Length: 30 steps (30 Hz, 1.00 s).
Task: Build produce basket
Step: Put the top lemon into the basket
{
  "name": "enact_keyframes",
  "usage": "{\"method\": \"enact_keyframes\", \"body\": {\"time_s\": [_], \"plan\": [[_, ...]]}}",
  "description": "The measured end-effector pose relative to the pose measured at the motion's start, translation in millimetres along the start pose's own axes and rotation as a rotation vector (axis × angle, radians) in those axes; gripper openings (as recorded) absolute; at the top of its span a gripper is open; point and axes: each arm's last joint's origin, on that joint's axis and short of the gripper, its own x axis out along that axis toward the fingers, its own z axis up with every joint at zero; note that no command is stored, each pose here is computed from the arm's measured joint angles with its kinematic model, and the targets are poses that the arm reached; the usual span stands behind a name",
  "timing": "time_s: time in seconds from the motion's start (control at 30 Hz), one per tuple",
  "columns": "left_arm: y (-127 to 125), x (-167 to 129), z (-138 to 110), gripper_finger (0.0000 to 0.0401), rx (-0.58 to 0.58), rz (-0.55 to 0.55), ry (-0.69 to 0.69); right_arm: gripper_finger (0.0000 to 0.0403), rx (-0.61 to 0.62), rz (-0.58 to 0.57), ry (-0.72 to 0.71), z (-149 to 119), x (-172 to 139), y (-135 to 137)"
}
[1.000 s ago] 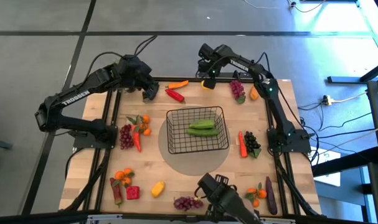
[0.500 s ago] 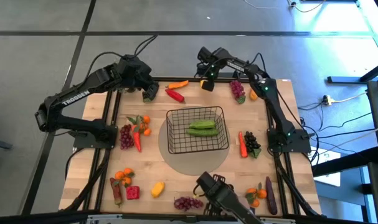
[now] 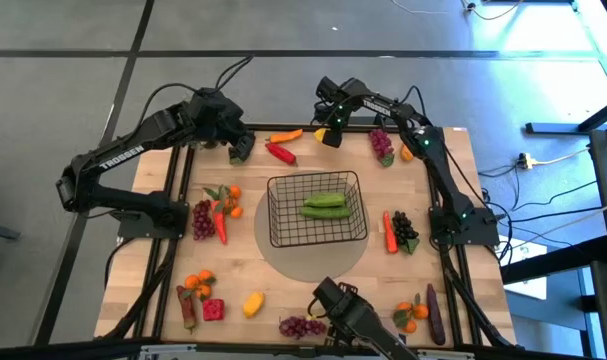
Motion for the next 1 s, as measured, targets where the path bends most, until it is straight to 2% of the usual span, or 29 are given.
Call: {"method": "enact_keyframes", "body": {"time_s": [0.17,0.27,0.57,0.67,1.0], "plan": [[0,0,0,0.0081,0.000,0.000,0.000,0.0147,0.003,0.036,0.018,-2,0,3],[0,0,0,0.0081,0.002,0.000,0.000,0.0135,0.008,0.073,0.017,-3,0,5],[0,0,0,0.0081,0.034,0.000,0.000,0.0163,-0.019,0.081,0.023,-2,0,8],[0,0,0,0.0081,0.034,0.000,0.001,0.0156,-0.052,0.094,0.045,-3,1,13],[0,0,0,0.0081,0.061,0.000,0.001,0.0007,-0.104,0.103,0.050,6,4,34]]}}
